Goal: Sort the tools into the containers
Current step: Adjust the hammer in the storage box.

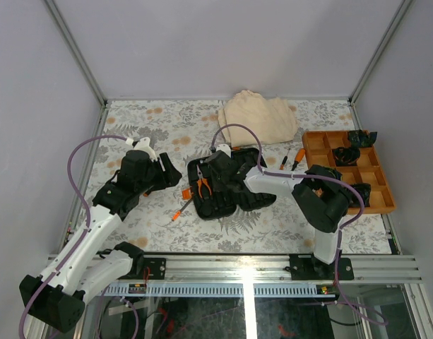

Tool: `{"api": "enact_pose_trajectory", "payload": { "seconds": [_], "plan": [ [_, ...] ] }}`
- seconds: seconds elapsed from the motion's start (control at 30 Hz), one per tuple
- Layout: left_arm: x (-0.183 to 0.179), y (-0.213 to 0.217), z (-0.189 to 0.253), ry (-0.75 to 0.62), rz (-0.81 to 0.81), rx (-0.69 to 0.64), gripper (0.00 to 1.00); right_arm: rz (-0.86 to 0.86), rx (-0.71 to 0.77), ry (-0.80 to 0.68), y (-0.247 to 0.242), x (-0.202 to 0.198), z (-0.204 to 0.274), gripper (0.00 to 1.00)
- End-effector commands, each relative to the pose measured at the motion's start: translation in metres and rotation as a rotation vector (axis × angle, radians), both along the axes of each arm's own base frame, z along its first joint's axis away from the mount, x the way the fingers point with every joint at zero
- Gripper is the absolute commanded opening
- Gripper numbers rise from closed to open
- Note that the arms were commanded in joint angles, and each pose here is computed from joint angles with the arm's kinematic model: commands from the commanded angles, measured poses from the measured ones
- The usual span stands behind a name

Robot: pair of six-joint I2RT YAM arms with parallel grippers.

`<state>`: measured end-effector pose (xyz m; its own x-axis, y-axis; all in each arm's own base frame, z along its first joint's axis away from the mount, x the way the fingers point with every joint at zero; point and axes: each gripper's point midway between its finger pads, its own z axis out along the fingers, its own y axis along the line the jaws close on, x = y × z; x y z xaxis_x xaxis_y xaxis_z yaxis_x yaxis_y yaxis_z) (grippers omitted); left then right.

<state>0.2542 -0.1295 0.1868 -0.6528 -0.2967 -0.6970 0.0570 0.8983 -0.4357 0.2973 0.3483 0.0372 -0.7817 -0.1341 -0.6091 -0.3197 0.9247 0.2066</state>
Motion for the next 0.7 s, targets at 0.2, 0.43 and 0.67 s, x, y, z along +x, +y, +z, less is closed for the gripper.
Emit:
{"api": "enact_pose_trajectory", "payload": {
  "seconds": [0.2,0.43,0.67],
  "plan": [
    [0.006,0.002,0.006,-0.030,0.012,0.002,0.60,0.012,0.017,-0.099,0.003,0.015,0.044,0.41],
    [0.006,0.003,0.005,-0.028,0.013,0.003,0.60,0.026,0.015,-0.143,0.008,0.025,0.063,0.42],
    [0.006,0.004,0.006,-0.029,0.014,0.003,0.61,0.044,-0.012,-0.133,0.012,0.040,0.063,0.27]
  ]
}}
